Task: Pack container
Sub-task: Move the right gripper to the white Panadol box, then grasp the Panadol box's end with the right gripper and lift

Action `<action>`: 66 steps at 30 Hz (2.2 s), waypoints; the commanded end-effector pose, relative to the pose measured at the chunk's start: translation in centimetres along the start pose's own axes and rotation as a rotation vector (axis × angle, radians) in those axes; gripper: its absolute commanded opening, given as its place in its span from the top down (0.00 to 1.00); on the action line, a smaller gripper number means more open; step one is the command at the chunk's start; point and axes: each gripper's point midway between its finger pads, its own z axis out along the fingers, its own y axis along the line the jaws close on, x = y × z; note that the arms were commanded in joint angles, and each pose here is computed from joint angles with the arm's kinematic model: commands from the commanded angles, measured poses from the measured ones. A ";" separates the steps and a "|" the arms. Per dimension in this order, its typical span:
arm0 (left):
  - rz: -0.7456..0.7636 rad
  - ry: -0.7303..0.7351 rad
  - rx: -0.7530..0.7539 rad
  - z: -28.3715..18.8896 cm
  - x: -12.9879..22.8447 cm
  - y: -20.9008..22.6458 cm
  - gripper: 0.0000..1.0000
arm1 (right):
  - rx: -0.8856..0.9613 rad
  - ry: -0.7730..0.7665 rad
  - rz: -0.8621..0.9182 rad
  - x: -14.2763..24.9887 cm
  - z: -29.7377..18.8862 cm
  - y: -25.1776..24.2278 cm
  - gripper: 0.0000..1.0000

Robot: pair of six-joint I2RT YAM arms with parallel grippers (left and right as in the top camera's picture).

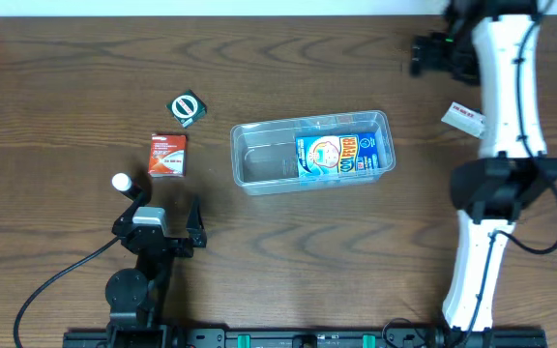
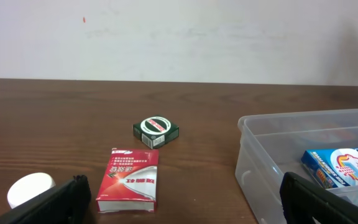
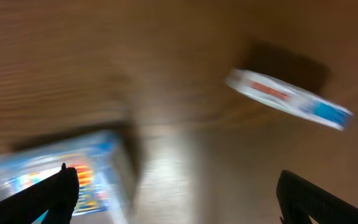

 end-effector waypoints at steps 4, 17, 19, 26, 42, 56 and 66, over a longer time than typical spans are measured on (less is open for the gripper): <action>0.001 0.047 -0.002 0.1 1.6 0.1 0.02 | 0.060 0.140 0.175 1.9 3.0 -6.6 0.01; 0.001 0.047 -0.002 0.1 1.6 0.1 0.02 | 0.025 0.050 -0.036 -1.0 6.0 -9.3 0.01; 0.001 0.047 -0.002 0.1 1.6 0.1 0.02 | -0.006 0.034 -0.084 -1.5 6.7 -8.8 0.01; 0.001 0.047 -0.002 0.1 1.6 0.1 0.02 | -0.014 0.030 -0.156 -1.6 9.1 -8.6 0.01; 0.001 0.047 -0.002 0.1 1.6 0.1 0.02 | -0.007 0.098 -0.201 0.6 13.7 -9.0 0.11; 0.001 0.047 -0.002 0.1 1.6 0.1 0.02 | -0.034 0.120 -0.117 1.2 13.6 -8.4 0.48; 0.001 0.047 -0.002 0.1 1.6 0.1 0.02 | -0.089 0.122 -0.084 1.0 11.7 -7.2 0.71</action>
